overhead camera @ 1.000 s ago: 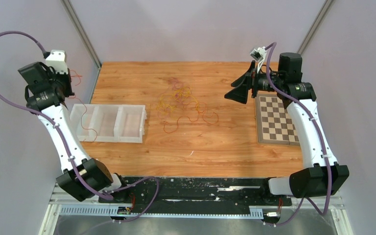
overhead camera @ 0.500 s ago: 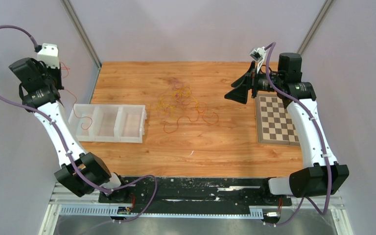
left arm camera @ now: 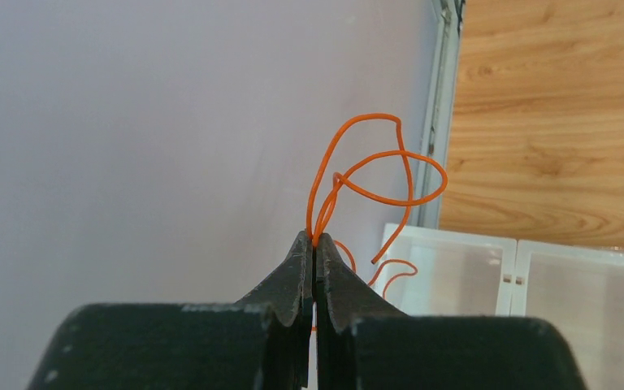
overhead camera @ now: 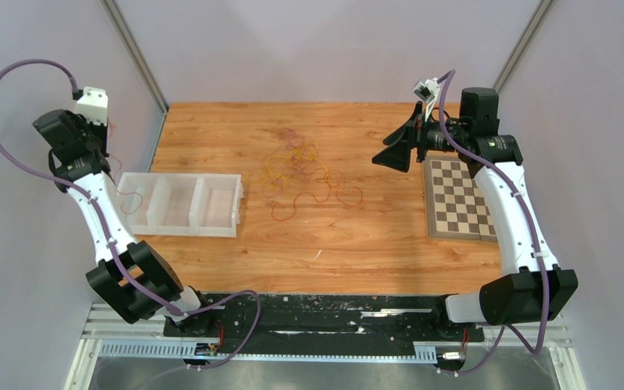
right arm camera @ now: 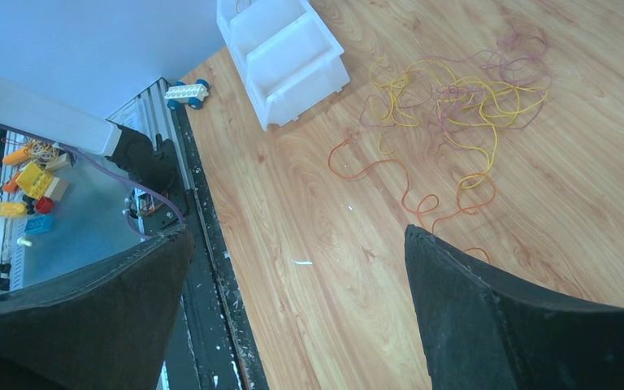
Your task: Untangle the cables
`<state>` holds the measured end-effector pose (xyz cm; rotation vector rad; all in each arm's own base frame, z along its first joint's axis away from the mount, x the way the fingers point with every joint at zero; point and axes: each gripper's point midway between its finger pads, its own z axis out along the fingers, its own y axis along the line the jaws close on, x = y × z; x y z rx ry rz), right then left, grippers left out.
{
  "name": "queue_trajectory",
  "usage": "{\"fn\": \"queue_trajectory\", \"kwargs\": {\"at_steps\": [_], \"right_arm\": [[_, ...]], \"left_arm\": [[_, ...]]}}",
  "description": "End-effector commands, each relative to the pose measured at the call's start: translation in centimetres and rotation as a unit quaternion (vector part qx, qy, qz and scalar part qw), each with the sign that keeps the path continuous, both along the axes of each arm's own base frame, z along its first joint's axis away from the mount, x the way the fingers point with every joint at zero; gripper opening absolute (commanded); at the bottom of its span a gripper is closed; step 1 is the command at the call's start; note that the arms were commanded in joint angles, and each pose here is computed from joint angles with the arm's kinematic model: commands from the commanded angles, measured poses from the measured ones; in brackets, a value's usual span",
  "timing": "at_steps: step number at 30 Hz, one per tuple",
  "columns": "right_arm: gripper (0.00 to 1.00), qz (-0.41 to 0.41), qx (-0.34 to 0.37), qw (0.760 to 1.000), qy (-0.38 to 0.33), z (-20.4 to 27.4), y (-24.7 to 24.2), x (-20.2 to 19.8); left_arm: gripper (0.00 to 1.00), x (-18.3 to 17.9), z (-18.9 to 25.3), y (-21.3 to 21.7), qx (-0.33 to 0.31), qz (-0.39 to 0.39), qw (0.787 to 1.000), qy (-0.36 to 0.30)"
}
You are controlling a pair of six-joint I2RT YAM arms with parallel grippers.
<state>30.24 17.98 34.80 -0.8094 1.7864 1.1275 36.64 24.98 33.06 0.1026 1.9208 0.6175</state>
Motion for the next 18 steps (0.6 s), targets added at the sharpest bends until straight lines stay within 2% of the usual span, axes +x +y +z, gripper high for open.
{"fn": "queue_trajectory", "kwargs": {"at_steps": [1,10,18], "right_arm": [[1.0,0.003,-0.003,1.0,-0.023,0.8,-0.1,0.0],[1.0,0.005,-0.003,1.0,-0.017,0.3,-0.1,0.1],[1.0,0.006,-0.004,1.0,-0.016,0.2,-0.1,0.0]], "left_arm": [[0.0,-0.6,-0.7,0.3,0.037,-0.001,0.999,-0.014],[0.01,-2.6,-8.8,-0.9,-0.012,0.005,0.998,0.055],[0.0,-4.0,-15.4,-0.2,-0.063,0.04,0.987,0.143]]}}
